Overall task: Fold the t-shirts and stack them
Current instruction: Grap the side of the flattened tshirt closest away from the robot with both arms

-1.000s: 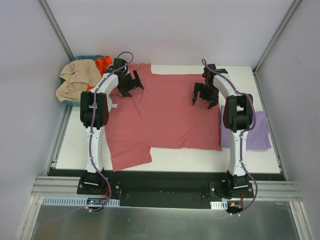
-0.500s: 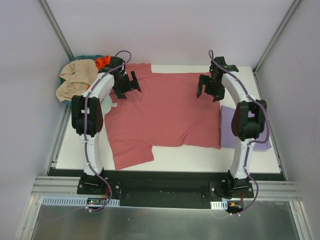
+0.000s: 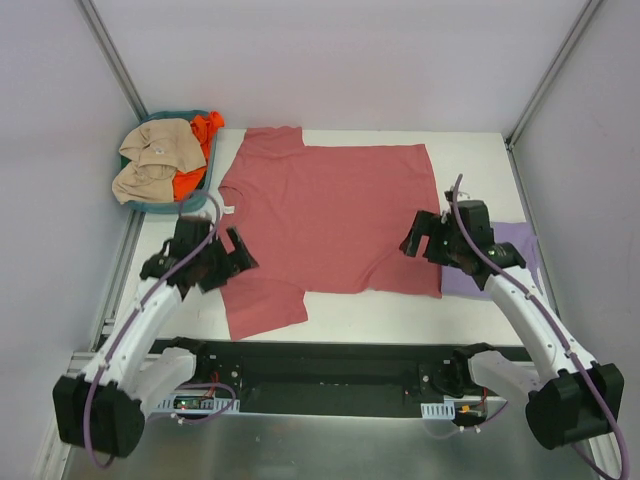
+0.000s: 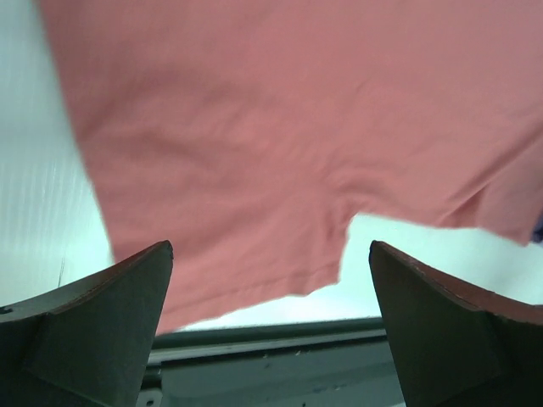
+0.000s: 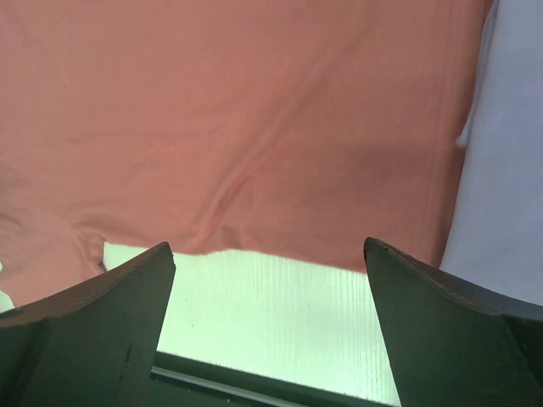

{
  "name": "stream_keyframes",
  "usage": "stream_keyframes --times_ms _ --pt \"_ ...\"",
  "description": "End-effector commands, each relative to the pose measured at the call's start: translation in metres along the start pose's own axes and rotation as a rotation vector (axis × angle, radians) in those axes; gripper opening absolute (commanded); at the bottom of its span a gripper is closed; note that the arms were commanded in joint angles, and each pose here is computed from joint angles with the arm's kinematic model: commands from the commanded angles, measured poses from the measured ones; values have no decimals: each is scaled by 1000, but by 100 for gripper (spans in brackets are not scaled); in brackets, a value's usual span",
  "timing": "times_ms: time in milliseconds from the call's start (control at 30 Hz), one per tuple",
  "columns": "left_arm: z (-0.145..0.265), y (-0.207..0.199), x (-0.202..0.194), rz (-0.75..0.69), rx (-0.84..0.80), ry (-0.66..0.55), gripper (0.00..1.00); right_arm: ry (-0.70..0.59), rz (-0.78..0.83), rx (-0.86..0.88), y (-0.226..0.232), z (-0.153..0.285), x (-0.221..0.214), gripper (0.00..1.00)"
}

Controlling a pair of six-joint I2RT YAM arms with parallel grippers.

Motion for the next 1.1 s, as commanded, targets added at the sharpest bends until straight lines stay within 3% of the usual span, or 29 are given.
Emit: stream_keyframes --times_ms 0,133,300,400,567,800,1067 --pt "1 42 -55 154 32 13 99 -71 -67 86 9 -3 -3 96" --pt "-8 77 -107 297 101 87 94 -13 -72 48 0 -8 -18 96" --pt "-15 92 -124 397 145 96 82 35 -75 21 -4 -15 -23 96" --pt "-12 100 -129 409 231 103 78 55 -73 -4 -8 -17 -27 96" --pt "-9 109 -158 425 326 240 67 58 -76 -71 -20 -19 -31 96" --pt "8 106 -146 415 361 197 63 78 -72 -82 -21 -21 -32 96" --pt "2 107 -164 417 390 298 55 117 -64 -94 -25 -29 -37 96"
Point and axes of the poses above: each gripper's point midway between its finger pads, its own z axis back along the fingers, its own y axis along the line the jaws close on, x = y × z, the point moved 2 cm from there along z, back along the fingers, and after that the axes turned 1 degree about z, right-handed, at the moved point
